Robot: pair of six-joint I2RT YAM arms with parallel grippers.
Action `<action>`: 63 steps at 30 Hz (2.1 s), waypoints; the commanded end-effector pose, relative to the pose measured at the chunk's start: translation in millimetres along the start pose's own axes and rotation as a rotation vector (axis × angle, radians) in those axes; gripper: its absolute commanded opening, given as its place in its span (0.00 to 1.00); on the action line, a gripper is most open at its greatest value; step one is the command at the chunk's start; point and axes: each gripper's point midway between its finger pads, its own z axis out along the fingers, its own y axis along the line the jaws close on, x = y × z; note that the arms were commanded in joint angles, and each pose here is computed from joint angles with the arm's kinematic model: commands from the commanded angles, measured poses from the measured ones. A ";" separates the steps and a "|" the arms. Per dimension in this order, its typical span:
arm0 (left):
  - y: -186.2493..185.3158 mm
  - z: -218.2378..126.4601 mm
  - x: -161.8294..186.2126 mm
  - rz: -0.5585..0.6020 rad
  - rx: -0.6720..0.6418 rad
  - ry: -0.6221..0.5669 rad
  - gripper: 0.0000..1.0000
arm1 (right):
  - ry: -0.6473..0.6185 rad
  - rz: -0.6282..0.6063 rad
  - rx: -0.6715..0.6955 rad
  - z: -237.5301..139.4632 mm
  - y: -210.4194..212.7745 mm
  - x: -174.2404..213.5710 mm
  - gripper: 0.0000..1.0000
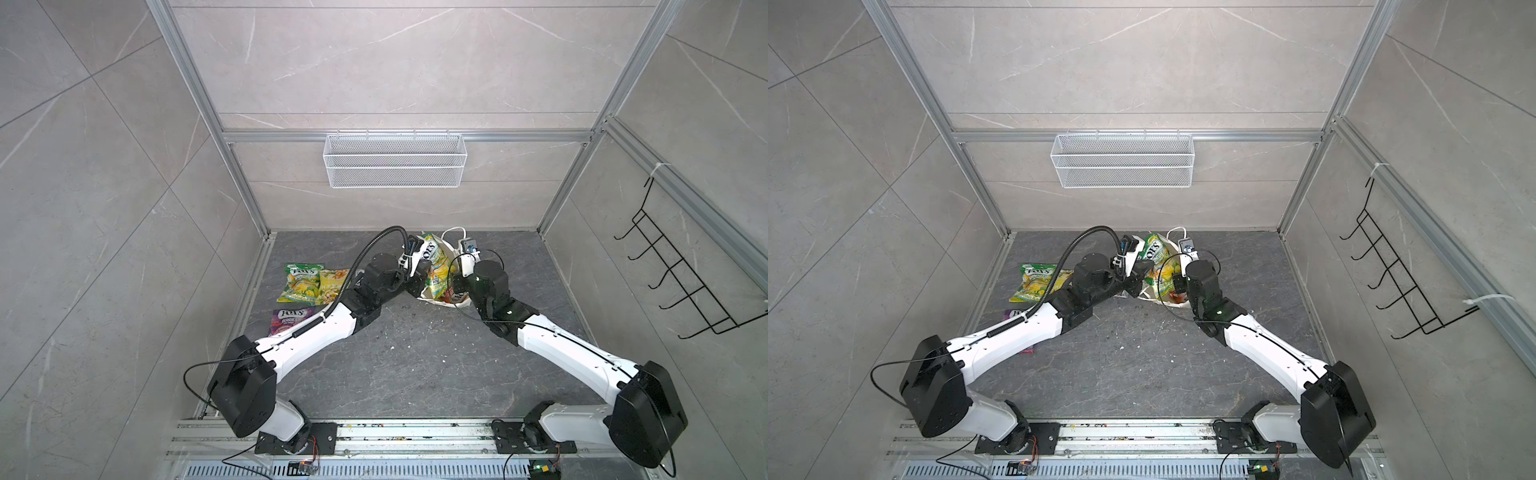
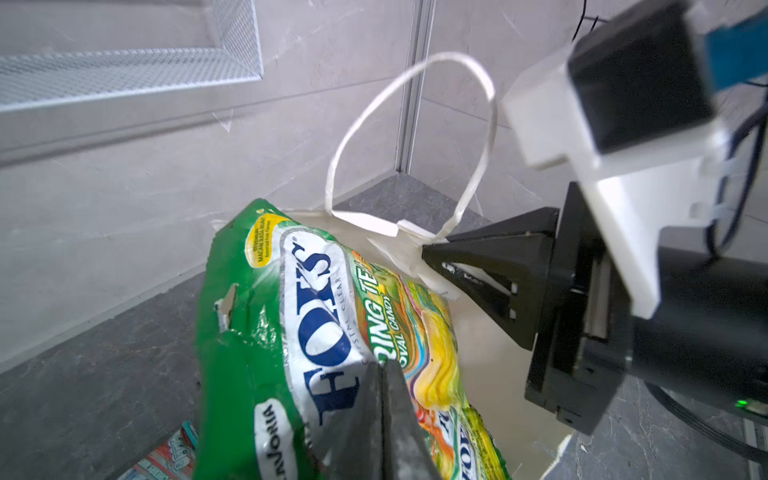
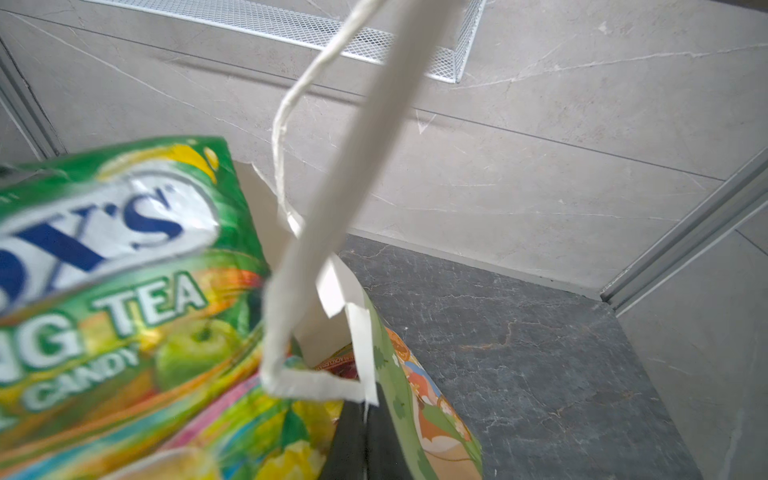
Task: Take the snacks out of the paper bag
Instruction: 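Lift the green packet up out of the bag with the left gripper, then carry the green packet toward the robot and lower it onto the table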
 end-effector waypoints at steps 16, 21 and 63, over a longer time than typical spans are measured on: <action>52.1 -98.6 -59.1 0.049 -0.330 -0.081 0.00 | -0.011 0.038 0.022 -8.6 -18.4 -10.5 0.00; 93.1 -124.6 -5.5 -0.128 -0.490 0.055 0.00 | -0.017 0.034 -0.001 -11.5 -16.3 -12.2 0.00; 140.5 -140.4 171.4 -0.365 -0.723 0.474 0.40 | -0.036 0.002 -0.065 -12.8 -5.6 -20.0 0.00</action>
